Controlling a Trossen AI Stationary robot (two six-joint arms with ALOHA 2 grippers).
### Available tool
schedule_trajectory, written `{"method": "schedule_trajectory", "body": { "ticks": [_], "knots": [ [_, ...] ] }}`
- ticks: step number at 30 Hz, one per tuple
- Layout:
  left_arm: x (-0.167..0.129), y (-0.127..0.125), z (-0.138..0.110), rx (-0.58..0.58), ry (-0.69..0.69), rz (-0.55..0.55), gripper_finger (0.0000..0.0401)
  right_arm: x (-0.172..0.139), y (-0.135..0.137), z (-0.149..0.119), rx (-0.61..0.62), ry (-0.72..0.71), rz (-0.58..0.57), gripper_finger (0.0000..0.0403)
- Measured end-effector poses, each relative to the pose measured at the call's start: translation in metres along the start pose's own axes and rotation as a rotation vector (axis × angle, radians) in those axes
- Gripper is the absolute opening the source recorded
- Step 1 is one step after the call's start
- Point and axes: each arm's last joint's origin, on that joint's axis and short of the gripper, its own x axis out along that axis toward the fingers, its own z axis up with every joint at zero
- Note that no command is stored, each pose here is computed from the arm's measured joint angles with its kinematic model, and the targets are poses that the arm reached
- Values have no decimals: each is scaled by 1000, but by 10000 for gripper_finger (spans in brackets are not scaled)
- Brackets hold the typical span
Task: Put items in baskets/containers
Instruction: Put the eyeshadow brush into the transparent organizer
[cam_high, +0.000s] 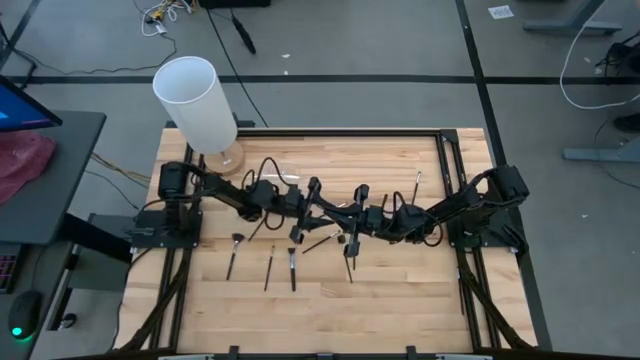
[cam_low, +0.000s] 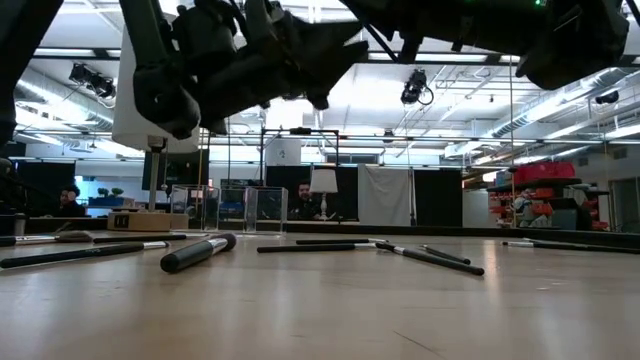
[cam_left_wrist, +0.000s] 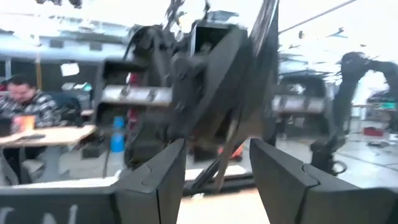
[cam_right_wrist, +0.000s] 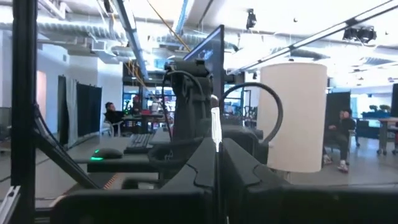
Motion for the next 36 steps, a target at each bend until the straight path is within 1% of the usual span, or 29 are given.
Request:
{"method": "schedule_trajectory", "body": {
  "ticks": [9, 12, 15, 20, 23, 25, 33, 36],
  "knots": [
    [9, 1, 7, 12, -32, -23, 181, 0, 0, 2, -8, -13, 0, 8],
    [11, 0, 7, 12, -37, -28, 172, 0, 0, 2, -15, -15, 3, 8],
    [14, -2, 8, 14, -43, -33, 146, 0, 0, 2, -19, -17, 6, 8],
    [15, -3, 8, 58, -47, -38, 77, 0, 1, 2, -22, -15, 6, 9],
    [15, -4, 9, 65, -47, -55, 35, 0, 1, 2, -21, -12, 4, 9],
    [15, -4, 9, 70, -46, -71, 15, 0, 1, 2, -17, -10, 4, 9],
    [15, -4, 8, 45, -37, -97, 11, 0, 2, 1, -17, -1, 9, 9],
    [13, -1, 7, 21, -17, -112, 11, -1, 4, -1, -7, 18, 4, 17]
  ]
}}
